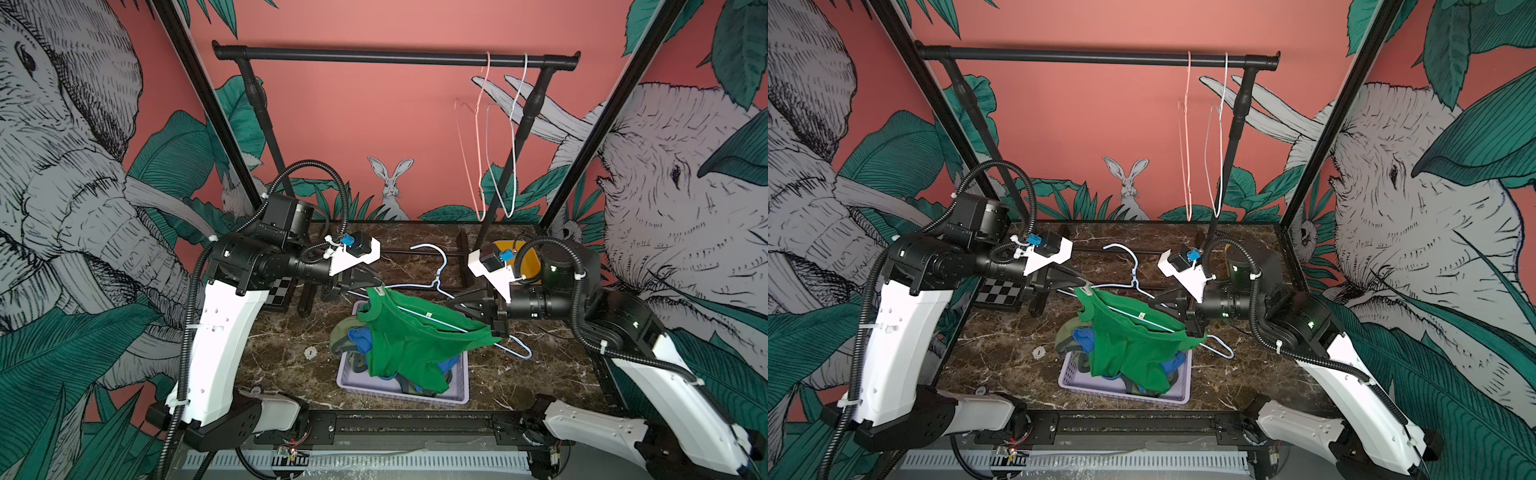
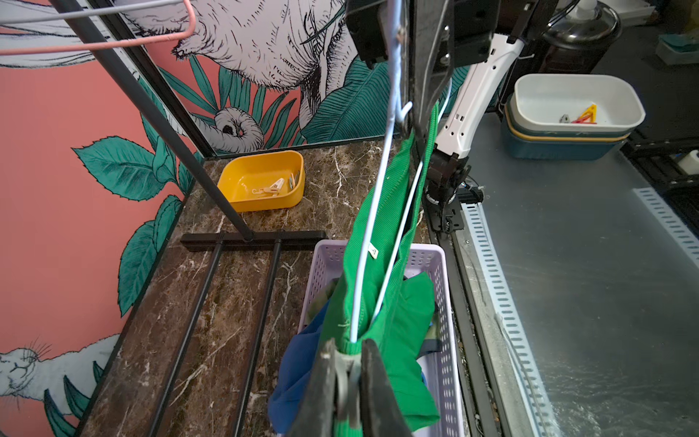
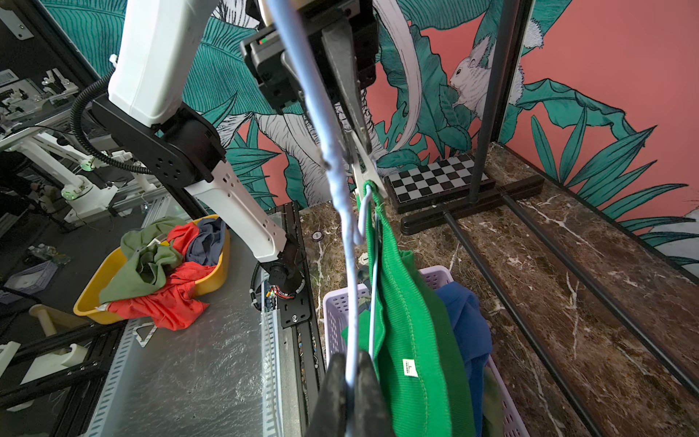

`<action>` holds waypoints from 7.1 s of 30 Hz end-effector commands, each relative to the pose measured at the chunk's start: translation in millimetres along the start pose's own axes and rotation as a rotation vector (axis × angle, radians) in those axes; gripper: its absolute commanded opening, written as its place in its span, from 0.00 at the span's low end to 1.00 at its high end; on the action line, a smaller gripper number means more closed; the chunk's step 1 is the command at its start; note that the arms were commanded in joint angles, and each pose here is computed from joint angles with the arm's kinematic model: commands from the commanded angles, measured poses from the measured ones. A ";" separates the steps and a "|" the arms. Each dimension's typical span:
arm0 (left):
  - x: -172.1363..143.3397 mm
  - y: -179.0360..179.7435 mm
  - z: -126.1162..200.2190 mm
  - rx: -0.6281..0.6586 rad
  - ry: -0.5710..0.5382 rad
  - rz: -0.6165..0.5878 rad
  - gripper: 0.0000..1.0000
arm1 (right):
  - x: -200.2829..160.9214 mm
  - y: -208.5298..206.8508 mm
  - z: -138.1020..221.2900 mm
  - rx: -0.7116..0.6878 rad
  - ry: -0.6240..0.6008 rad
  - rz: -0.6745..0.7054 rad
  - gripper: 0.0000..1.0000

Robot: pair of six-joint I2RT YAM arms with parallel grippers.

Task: Remove the clothespins securing tank tops to the hanger
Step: Remove the clothespin from the hanger, then place the hanger in the basket, then place the clothespin in the storage box.

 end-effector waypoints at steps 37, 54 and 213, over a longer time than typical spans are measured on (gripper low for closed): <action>34.1 -15.2 21.0 0.020 -0.154 0.032 0.00 | -201.8 -74.7 -144.5 0.052 0.296 -0.565 0.00; 38.2 21.0 0.7 0.006 -0.221 0.202 0.00 | -155.6 -76.3 -83.8 -0.251 0.225 -0.449 0.50; -27.6 -11.9 -0.4 0.100 -0.024 0.217 0.87 | -356.0 -270.4 60.0 -1.163 0.438 -1.226 0.38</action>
Point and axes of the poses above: each gripper's point midway between its finger pads, its own z axis back along the fingers, its own y axis along the line the jaws close on, x = y × z, the point moved 10 cm from there along z, back along the fingers, and after that the axes turned 13 degrees about z, right-handed, at the moved point
